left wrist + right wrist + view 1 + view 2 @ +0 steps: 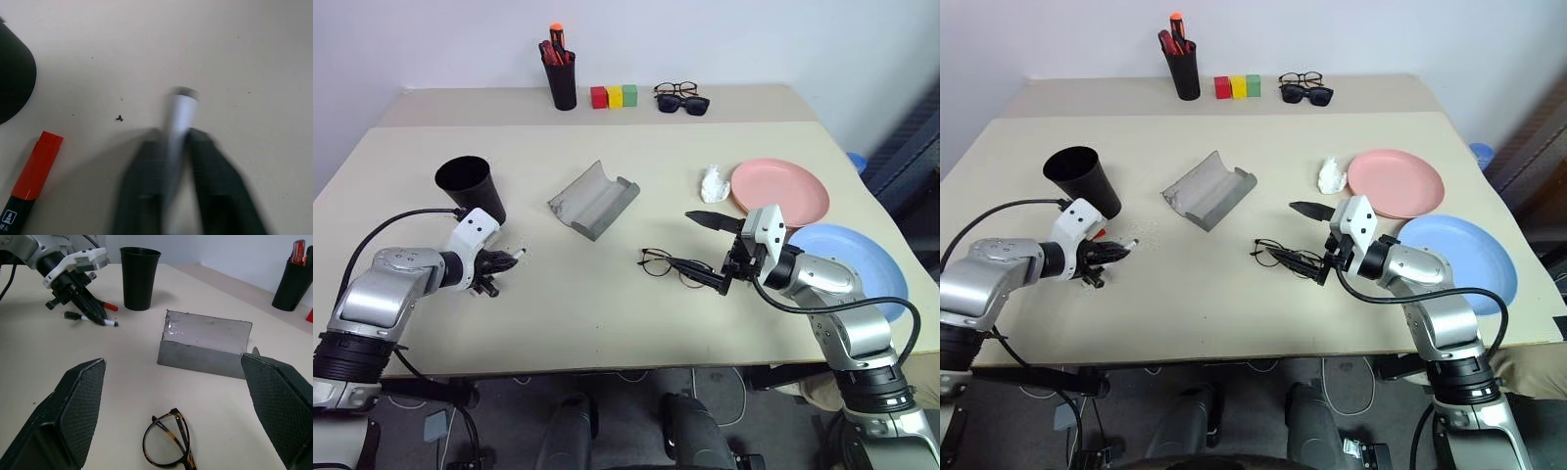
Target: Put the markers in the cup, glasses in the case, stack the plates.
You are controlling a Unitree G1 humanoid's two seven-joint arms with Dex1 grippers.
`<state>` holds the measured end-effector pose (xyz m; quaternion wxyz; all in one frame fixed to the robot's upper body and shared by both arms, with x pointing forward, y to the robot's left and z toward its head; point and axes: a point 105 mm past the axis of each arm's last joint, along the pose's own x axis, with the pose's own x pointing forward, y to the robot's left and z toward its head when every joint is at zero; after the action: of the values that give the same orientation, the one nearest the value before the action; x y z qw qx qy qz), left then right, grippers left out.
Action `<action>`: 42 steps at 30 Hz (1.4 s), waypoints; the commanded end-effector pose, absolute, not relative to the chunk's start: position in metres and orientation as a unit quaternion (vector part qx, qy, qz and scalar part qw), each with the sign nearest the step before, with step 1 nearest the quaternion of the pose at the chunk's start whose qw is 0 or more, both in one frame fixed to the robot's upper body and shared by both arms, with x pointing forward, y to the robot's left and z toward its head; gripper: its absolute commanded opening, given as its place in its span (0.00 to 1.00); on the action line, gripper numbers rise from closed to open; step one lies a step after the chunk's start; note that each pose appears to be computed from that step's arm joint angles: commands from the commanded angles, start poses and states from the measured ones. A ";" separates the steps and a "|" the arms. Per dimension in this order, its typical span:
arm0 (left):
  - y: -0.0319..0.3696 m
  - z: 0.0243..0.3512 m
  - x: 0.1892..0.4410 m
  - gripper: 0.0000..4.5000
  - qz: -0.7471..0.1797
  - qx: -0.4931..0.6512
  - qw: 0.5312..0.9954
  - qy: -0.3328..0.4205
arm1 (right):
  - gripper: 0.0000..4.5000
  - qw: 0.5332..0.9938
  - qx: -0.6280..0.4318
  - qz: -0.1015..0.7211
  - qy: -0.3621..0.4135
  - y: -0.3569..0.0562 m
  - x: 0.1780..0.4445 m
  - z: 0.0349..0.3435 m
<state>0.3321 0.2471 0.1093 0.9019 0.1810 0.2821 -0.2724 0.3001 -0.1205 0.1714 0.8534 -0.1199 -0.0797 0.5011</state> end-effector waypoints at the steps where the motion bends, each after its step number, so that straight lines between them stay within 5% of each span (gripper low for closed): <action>1: 0.239 0.101 0.317 0.02 -0.293 0.174 0.890 0.302 | 1.00 0.852 -0.124 0.499 -0.101 -0.120 0.299 0.182; 8: 0.199 0.141 0.302 0.02 -0.350 0.201 0.896 0.185 | 1.00 0.853 -0.120 0.496 -0.108 -0.117 0.309 0.180; 11: 0.178 0.189 0.312 0.02 -0.330 0.220 0.917 0.045 | 1.00 0.852 -0.117 0.496 -0.116 -0.114 0.315 0.184; 15: 0.190 0.274 0.351 0.02 -0.180 0.153 0.957 -0.170 | 1.00 0.847 -0.111 0.502 -0.135 -0.107 0.323 0.191; 18: 0.208 0.303 0.372 0.02 -0.082 0.158 0.954 -0.243 | 1.00 0.840 -0.105 0.510 -0.151 -0.099 0.329 0.197; 29: 0.257 0.290 0.406 0.02 0.146 0.159 0.937 -0.274 | 1.00 0.820 -0.099 0.528 -0.197 -0.076 0.352 0.214; 39: 0.267 0.265 0.410 0.02 0.160 0.152 0.943 -0.250 | 1.00 0.822 -0.103 0.522 -0.203 -0.080 0.356 0.212; 42: 0.267 0.255 0.409 0.27 0.154 0.152 0.947 -0.239 | 1.00 0.823 -0.105 0.520 -0.204 -0.081 0.357 0.212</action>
<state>0.4138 0.2669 0.2454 0.9515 0.1531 -0.2178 0.1543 0.3571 -0.0789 0.1946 0.8273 -0.0947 -0.1706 0.5267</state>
